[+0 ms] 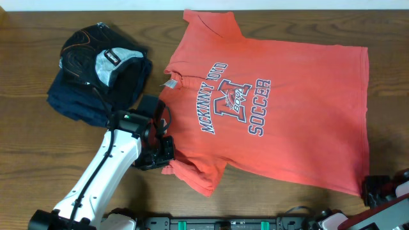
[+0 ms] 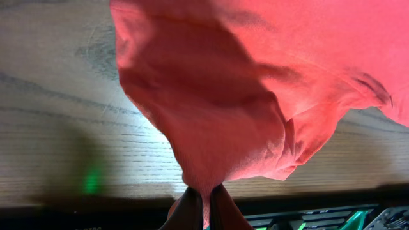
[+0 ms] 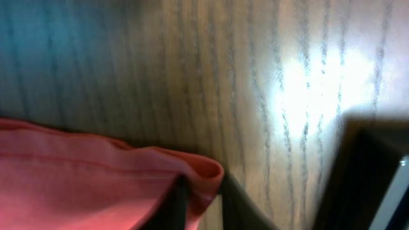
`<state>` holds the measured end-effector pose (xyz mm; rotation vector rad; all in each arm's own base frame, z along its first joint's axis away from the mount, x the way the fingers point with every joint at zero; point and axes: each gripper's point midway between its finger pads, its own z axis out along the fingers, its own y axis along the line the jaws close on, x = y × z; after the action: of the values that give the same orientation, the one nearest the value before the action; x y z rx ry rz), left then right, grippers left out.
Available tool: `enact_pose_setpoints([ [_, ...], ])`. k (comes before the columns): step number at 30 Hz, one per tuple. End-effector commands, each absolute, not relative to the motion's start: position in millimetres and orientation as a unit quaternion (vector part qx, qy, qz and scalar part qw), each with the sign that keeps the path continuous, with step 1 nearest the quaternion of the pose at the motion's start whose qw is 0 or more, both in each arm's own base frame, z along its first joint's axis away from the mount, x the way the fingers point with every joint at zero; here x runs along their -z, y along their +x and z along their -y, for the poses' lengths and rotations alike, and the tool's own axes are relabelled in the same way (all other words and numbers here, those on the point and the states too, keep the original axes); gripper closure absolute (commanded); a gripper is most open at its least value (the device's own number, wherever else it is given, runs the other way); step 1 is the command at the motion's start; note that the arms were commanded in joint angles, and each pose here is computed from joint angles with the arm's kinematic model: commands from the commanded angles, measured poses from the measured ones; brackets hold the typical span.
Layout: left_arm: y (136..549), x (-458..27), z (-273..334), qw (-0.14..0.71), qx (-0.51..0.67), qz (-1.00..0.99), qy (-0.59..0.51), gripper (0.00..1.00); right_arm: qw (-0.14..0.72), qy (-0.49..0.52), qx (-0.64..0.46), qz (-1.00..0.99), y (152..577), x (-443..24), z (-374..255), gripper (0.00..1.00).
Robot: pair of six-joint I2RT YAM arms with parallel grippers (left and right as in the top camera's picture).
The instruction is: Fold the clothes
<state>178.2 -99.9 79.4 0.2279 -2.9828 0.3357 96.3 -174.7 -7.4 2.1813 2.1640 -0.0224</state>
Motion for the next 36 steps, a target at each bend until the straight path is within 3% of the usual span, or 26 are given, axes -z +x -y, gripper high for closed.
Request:
enact_pose_setpoints([
  [1,181.6,-85.4,99.7,0.055,-0.111,0.99,0.065,0.94,0.029,0.712,0.008,-0.701,91.9,10.5,172.0,0.99],
  [15,180.0,-85.5,99.2,0.057,-0.11,0.991,0.058,0.94,0.145,0.67,-0.05,-0.727,136.4,-56.6,186.9,0.99],
  [25,156.7,-103.0,102.5,0.076,-0.135,0.986,0.06,0.94,0.201,0.652,-0.085,-0.726,156.4,-90.2,186.9,0.99],
  [36,184.8,-133.8,118.2,-0.024,-0.195,0.979,0.056,0.94,0.267,0.629,-0.16,-0.713,198.6,-124.5,186.8,0.99],
])
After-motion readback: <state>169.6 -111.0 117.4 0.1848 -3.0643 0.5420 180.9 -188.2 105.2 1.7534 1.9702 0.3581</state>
